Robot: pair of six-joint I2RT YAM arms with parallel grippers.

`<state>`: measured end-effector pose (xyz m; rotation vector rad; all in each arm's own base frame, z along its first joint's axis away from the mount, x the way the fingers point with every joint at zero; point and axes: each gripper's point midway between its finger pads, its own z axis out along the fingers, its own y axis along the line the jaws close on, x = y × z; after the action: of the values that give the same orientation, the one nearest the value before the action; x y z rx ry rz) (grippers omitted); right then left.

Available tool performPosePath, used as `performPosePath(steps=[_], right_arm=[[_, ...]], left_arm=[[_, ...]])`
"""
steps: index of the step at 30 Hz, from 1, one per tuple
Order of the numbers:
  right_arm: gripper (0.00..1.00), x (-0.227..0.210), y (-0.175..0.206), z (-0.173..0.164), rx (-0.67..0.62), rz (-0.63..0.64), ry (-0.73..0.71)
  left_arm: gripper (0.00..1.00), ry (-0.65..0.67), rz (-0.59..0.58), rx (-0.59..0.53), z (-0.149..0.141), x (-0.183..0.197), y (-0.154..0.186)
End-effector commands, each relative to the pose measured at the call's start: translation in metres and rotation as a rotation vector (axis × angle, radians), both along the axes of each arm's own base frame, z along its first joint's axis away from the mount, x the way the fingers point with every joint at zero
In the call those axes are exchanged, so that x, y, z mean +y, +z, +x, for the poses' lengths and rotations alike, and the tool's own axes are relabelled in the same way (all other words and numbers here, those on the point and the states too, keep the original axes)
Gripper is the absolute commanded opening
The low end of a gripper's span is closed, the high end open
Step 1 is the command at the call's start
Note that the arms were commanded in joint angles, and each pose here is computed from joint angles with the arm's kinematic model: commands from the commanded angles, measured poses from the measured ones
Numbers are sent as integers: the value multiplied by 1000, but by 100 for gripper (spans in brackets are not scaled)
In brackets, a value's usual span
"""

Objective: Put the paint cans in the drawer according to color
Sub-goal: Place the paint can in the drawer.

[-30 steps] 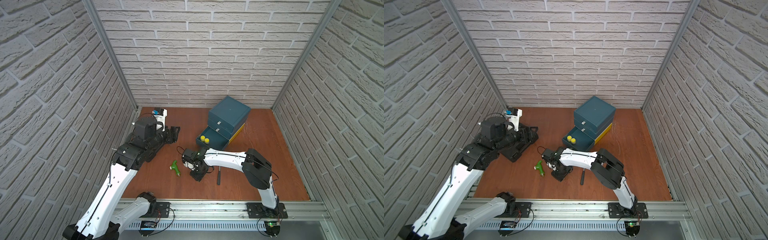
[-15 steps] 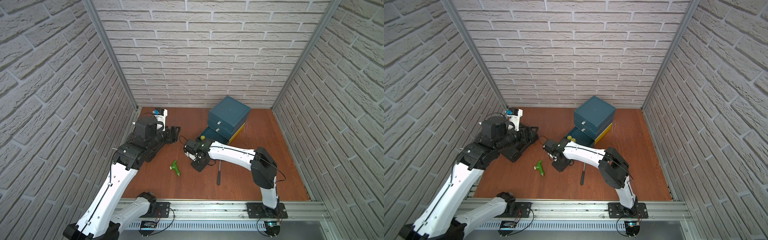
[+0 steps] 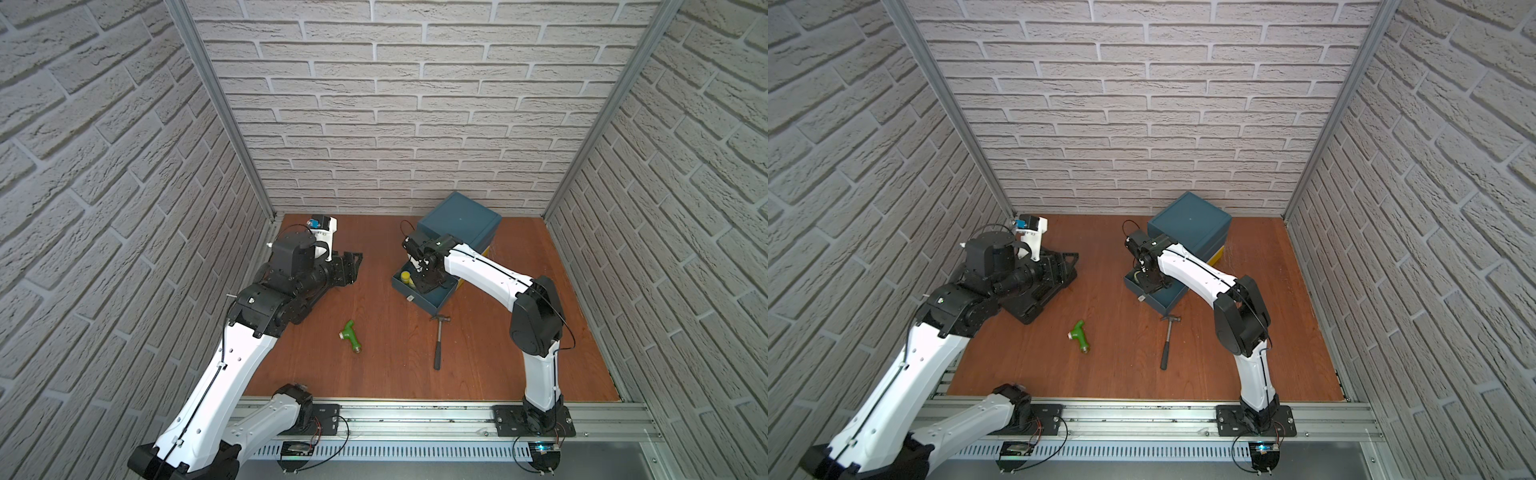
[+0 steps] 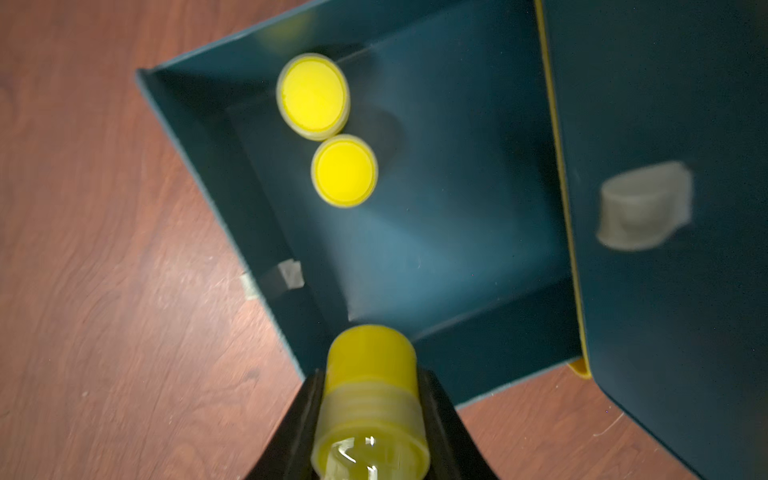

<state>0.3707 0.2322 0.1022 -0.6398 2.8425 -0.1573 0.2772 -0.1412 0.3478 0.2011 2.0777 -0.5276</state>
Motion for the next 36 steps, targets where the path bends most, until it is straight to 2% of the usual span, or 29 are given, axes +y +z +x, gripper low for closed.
performPosePath(steps=[1, 12, 17, 20, 31, 36], right_arm=[[19, 2, -14, 6, 20, -22, -2], [20, 15, -42, 25, 55, 53, -1], [24, 21, -48, 31, 52, 69, 14], [28, 21, -53, 35, 58, 74, 18], [59, 25, -51, 41, 53, 88, 25], [65, 25, -30, 44, 17, 101, 31]], left_arm=[[73, -14, -27, -37, 3, -5, 12], [73, -39, -44, 12, 1, -15, -3], [73, -53, -50, 25, 2, -22, -8], [73, -63, -50, 29, 2, -27, -10], [72, -64, -45, 68, 4, -35, -22], [71, -71, -77, 97, 5, -41, -32]])
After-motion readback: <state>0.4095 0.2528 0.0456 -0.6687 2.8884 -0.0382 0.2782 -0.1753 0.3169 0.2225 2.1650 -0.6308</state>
